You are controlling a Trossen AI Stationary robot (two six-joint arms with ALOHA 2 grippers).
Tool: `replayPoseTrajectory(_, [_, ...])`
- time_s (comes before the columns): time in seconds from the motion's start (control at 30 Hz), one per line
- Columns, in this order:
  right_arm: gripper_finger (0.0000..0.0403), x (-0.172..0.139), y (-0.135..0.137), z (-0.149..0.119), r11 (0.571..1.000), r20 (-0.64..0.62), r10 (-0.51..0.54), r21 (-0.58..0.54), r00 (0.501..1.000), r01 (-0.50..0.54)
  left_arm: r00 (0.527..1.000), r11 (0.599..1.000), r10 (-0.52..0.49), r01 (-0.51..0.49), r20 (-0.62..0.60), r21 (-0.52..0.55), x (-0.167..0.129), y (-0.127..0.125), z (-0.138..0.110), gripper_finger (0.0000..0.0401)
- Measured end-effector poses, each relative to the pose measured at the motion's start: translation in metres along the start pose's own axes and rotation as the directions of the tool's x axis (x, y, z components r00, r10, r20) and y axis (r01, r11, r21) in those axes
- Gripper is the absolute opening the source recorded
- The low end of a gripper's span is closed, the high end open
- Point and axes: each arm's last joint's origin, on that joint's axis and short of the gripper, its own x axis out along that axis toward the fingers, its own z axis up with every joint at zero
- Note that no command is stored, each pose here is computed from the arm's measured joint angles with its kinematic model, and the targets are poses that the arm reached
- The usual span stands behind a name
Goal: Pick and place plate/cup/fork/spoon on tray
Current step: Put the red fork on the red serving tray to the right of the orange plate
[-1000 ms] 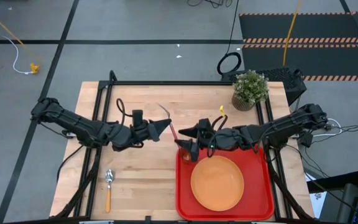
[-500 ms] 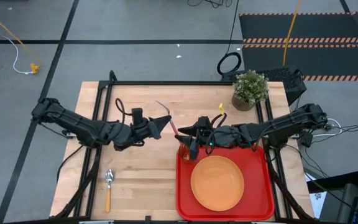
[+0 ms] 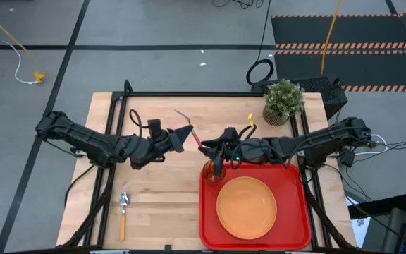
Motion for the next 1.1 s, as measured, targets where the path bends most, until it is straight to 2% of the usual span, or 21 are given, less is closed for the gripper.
replayPoseTrajectory(0.2, [0.009, 0.003, -0.005, 0.004, 1.0, 0.007, -0.011, 0.004, 1.0, 0.011, 1.0, 1.0, -0.01, 0.01, 0.012, -0.011, 0.0, -0.002, 0.001, 0.0035])
replayPoseTrajectory(0.53, [0.0014, 0.006, -0.01, 0.007, 1.0, -0.004, 0.003, 0.0, 1.0, -0.003, 1.0, 0.999, -0.021, 0.021, 0.017, -0.028, 0.0, -0.003, 0.002, 0.0035])
replayPoseTrajectory(0.8, [0.0013, 0.004, -0.01, 0.008, 0.999, -0.016, 0.026, 0.029, 1.0, -0.026, 1.0, 1.0, -0.026, 0.026, 0.009, 0.001, 0.0, -0.003, 0.002, 0.0039])
replayPoseTrajectory(0.93, [0.0012, -0.005, -0.01, 0.013, 0.998, -0.043, 0.049, 0.053, 0.998, -0.047, 0.998, 0.997, -0.063, 0.064, -0.021, 0.043, -0.003, -0.006, 0.006, 0.0079])
replayPoseTrajectory(1.1, [0.0012, -0.032, -0.016, 0.025, 0.996, -0.109, 0.002, 0.092, 0.994, 0.008, 0.995, 0.995, -0.092, 0.093, -0.028, 0.035, -0.008, -0.009, 0.015, 0.0155])
